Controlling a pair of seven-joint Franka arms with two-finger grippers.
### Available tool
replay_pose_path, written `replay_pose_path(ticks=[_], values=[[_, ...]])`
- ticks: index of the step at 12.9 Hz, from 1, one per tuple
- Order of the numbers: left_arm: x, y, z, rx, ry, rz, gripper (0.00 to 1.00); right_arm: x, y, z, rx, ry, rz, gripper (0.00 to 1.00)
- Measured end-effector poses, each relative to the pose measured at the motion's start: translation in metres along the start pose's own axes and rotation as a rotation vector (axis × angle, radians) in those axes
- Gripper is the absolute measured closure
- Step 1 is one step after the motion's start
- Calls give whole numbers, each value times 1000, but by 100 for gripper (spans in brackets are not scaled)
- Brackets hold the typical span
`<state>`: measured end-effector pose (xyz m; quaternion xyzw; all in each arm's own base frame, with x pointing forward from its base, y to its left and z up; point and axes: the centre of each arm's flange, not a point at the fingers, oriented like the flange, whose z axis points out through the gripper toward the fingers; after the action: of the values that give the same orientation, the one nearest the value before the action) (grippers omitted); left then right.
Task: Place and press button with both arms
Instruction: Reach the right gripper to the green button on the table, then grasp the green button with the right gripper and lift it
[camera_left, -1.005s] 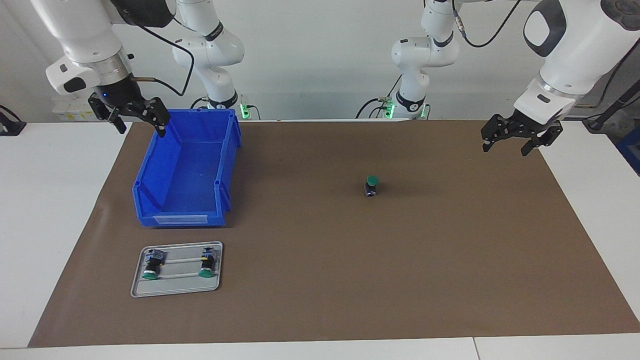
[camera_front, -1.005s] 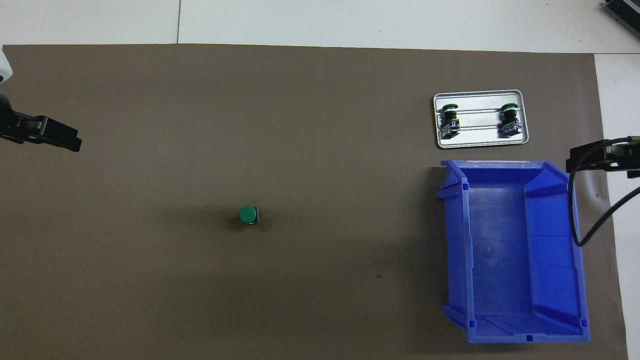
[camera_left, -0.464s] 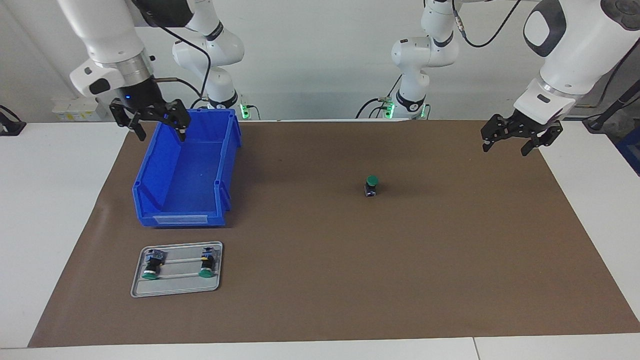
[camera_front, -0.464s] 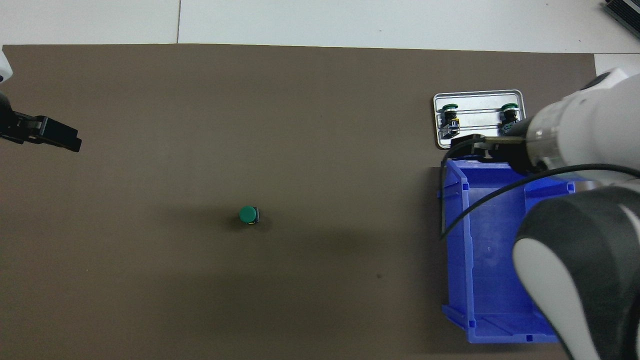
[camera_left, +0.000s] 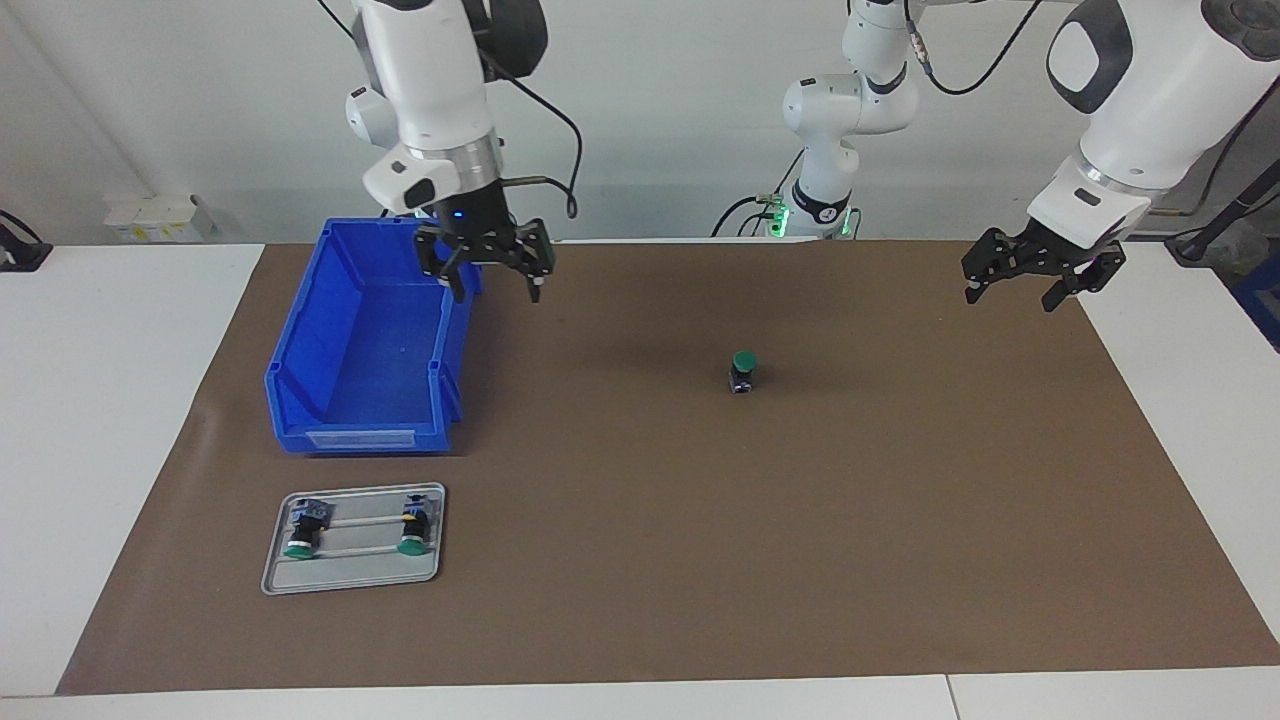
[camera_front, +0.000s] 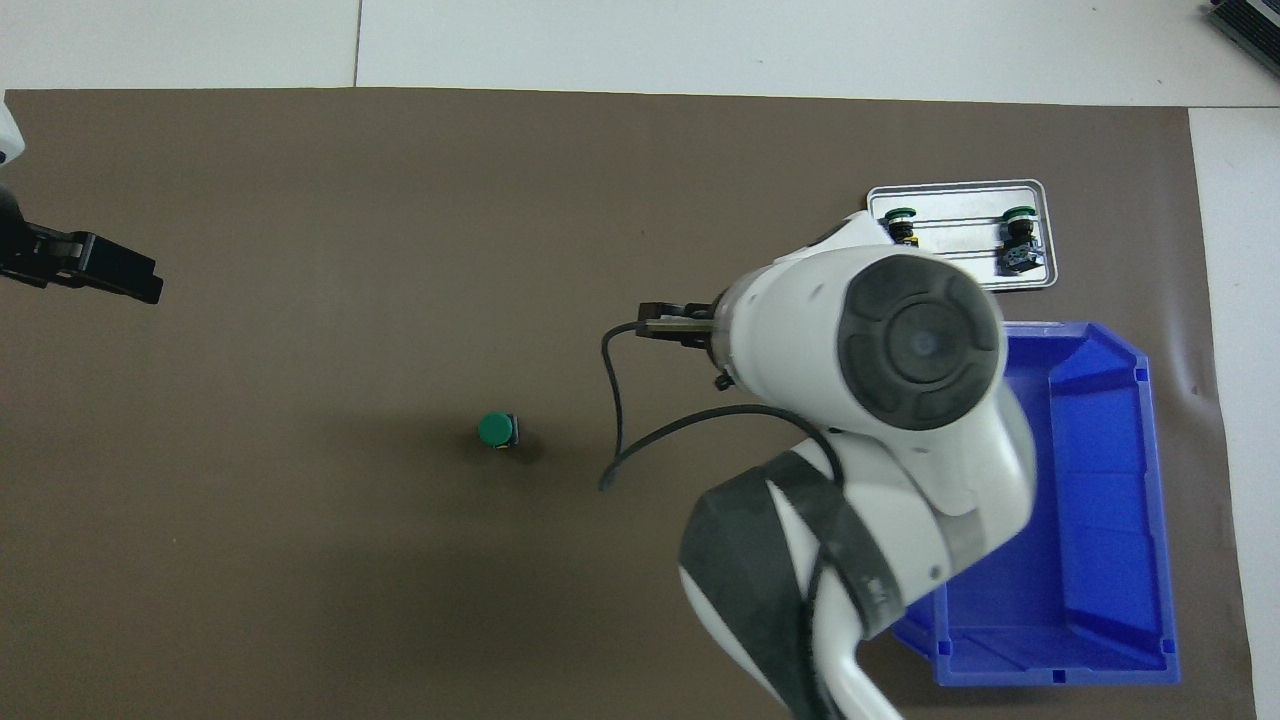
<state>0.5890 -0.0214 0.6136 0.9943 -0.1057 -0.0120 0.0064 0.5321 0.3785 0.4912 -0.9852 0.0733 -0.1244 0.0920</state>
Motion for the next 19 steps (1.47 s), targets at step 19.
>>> replay_pose_path(ticks=[19], values=[[-1, 0, -1, 0, 1, 0, 0, -139, -119, 176, -93, 74, -299, 0]])
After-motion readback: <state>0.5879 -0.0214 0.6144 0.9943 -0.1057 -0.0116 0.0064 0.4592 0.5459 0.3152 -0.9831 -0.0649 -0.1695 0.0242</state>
